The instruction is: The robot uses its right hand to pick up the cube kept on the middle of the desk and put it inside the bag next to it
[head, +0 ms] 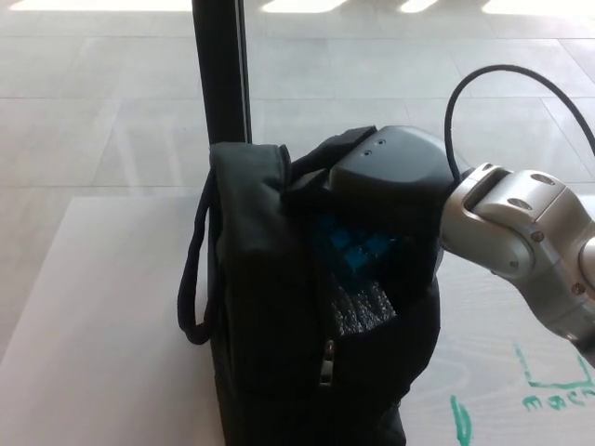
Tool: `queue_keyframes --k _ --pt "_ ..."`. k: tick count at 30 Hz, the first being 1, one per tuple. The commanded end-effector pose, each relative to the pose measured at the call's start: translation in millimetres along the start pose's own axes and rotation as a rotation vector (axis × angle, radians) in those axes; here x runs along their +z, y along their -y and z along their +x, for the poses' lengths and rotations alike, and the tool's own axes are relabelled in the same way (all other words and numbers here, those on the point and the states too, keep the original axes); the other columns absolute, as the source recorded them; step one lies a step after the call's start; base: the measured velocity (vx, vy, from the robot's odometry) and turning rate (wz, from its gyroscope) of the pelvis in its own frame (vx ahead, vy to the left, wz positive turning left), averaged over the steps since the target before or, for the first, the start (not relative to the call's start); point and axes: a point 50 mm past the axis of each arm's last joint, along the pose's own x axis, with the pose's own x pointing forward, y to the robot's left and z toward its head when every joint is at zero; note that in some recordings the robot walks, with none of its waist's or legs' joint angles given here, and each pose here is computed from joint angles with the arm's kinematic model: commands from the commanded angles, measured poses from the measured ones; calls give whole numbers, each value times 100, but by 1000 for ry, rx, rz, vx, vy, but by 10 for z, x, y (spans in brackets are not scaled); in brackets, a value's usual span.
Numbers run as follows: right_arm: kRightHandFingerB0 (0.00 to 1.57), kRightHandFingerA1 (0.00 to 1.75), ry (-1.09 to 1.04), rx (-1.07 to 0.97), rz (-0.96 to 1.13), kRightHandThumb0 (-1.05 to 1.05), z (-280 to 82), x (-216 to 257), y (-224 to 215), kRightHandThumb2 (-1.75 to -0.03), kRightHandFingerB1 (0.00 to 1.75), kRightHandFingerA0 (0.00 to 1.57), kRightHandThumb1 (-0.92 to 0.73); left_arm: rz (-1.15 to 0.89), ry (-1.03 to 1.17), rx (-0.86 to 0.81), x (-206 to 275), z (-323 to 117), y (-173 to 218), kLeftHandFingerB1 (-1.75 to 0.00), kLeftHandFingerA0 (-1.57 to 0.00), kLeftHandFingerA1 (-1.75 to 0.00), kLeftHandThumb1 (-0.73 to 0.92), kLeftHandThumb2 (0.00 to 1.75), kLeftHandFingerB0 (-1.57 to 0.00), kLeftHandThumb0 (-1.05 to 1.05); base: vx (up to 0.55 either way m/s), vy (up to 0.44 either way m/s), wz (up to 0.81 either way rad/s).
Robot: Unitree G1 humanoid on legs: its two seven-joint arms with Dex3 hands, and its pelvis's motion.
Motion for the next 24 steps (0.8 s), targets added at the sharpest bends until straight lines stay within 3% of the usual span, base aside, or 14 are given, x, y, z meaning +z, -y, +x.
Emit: queue_keyframes --k 1,2,3,5,6,14,15,16,17,18,19,20,22,24 --pt "4 67 -110 165 -14 -65 -36 -59 -6 -82 28 32 -44 -3 9 45 18 -13 -51 -54 -40 -66 40 90 -27 -71 0 0 0" --pt "0 34 -118 187 -40 -72 -39 -62 -14 -85 19 1 -43 -2 16 48 18 -15 -51 -54 -41 -67 40 91 -26 -71 0 0 0" --pt "0 1 -119 185 -48 -91 -57 -60 -22 -83 0 0 -46 -39 13 36 8 -21 -42 -55 -39 -67 38 88 -27 -69 0 0 0" --pt "0 0 -120 181 -54 -94 -48 -52 2 -58 0 0 -55 -16 16 16 17 -34 -44 -50 -35 -62 57 60 -35 -71 0 0 0" --pt "0 0 -115 173 -52 -96 -42 -42 21 -57 0 0 -56 1 -1 -2 12 -36 -47 -52 -34 -65 45 92 -21 -76 0 0 0" --pt "0 0 -116 145 32 -101 -40 -6 107 -59 0 0 -58 12 -5 0 20 -43 -47 -51 -31 -62 46 92 -21 -72 0 0 0" --pt "0 0 -134 161 22 -104 -37 -17 119 -84 0 0 -46 -2 -8 7 7 -32 -51 -52 -34 -63 44 92 -21 -70 0 0 0" --pt "0 0 -137 162 26 -105 -40 -28 122 -58 0 0 -61 14 -8 -1 9 -37 -51 -51 -33 -63 46 93 -21 -74 0 0 0" --pt "0 0 -143 167 26 -105 -41 -35 126 -60 0 0 -62 9 -4 3 9 -37 -51 -46 -36 -59 61 59 -32 -68 0 0 0" --pt "0 0 -150 179 34 -105 -44 -47 134 -61 0 0 -62 6 -3 0 8 -36 -52 -52 -33 -63 45 92 -22 -72 0 0 0" --pt "0 0 -157 188 35 -103 -47 -56 141 -84 0 0 -50 17 -6 -2 9 -36 -52 -47 -34 -58 61 61 -34 -73 0 0 0" --pt "0 0 -166 199 32 -101 -52 -79 155 -81 6 0 -50 40 -16 -5 6 -39 -52 -54 -33 -61 50 94 -29 -79 0 0 0" --pt "2 17 -182 216 37 -94 -60 -120 182 -94 0 0 -49 47 -27 -15 -7 -43 -55 -53 -31 -61 50 94 -28 -79 0 0 0" --pt "16 0 -194 247 51 -96 -102 -194 265 -87 18 0 -55 3 -14 2 -26 -38 -47 -52 -32 -62 44 90 -24 -74 0 0 0"
